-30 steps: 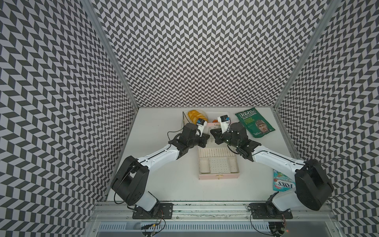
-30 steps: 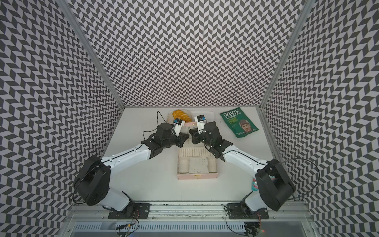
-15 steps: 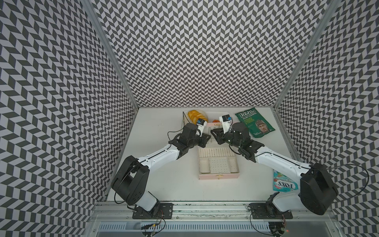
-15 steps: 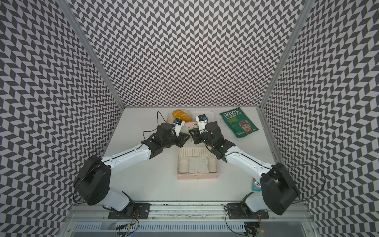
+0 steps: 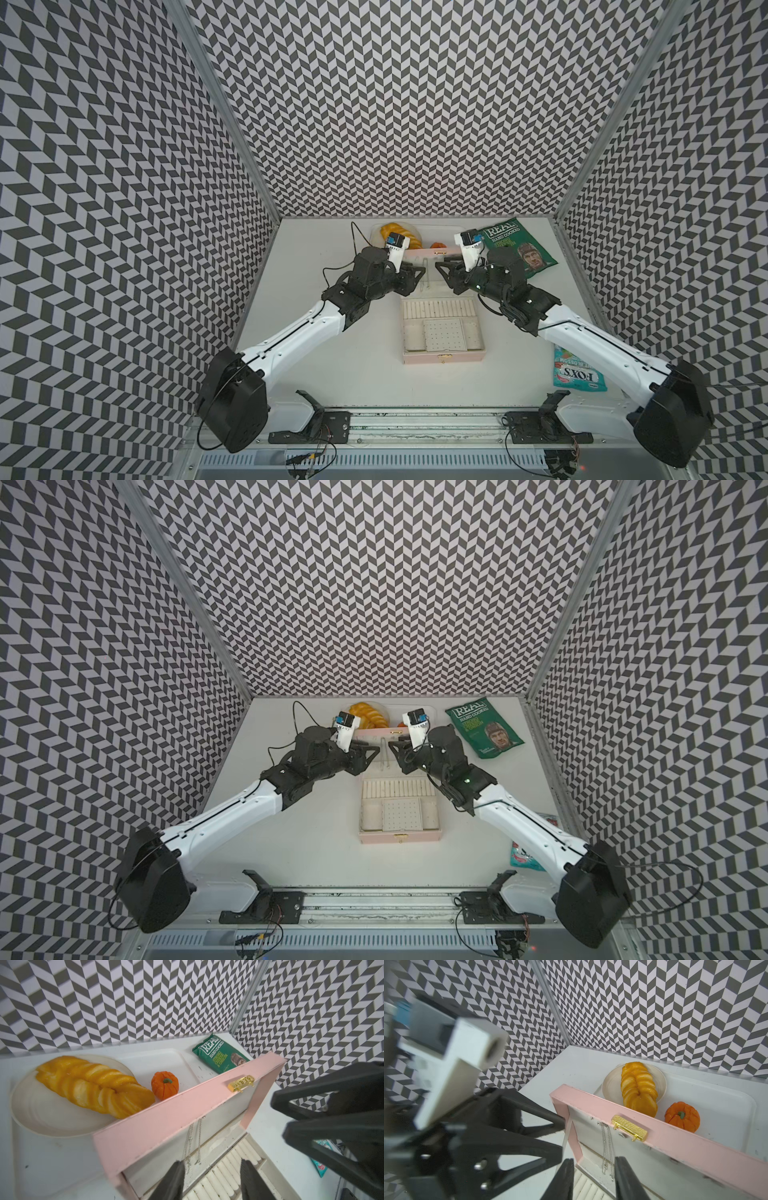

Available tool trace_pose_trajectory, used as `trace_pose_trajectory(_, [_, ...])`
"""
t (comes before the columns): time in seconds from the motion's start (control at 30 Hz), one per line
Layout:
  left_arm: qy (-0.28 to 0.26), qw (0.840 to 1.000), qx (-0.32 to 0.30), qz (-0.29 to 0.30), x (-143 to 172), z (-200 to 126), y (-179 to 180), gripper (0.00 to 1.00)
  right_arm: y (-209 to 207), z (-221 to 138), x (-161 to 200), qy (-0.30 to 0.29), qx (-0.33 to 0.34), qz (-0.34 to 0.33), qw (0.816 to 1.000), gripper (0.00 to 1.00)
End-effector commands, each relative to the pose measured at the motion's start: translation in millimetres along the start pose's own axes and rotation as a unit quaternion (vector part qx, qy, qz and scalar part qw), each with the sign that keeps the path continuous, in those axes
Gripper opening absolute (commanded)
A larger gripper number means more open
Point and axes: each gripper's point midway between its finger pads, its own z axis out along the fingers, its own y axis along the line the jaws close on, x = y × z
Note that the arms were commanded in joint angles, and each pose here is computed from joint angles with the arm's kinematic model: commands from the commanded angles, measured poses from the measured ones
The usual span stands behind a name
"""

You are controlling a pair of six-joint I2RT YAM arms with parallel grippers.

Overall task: Put jewelry chain into jewelry box
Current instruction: Hang the necklace on the jewelry box clasp, then close the fastener on the jewelry box.

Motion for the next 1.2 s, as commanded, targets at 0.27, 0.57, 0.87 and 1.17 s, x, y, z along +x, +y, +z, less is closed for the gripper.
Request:
trace_pose_trajectory(0.27, [-0.047, 0.996, -0.074, -0.006, -9.1, -74.1, 15.4, 0.97, 21.9, 3.2, -49.9, -0.030, -0.025, -0.212, 0.976, 0.58])
trace_pose_trajectory(0.57, [-0.062, 0.991, -0.116, 0.000, 0.2, -100.2, 29.8, 1.00, 12.7, 44.8, -38.2, 0.030, -0.020, -0.311, 0.950, 0.64])
trace_pose_trajectory(0.87, [-0.070, 0.990, -0.125, 0.011, 1.1, -105.2, 32.8, 1.00, 2.5, 63.2, -25.8, 0.077, -0.011, -0.345, 0.935, 0.68])
trace_pose_trajectory(1.17, [-0.069, 0.989, -0.130, 0.014, 3.8, -104.5, 35.6, 1.00, -5.8, 68.2, -10.1, 0.101, 0.003, -0.363, 0.926, 0.67])
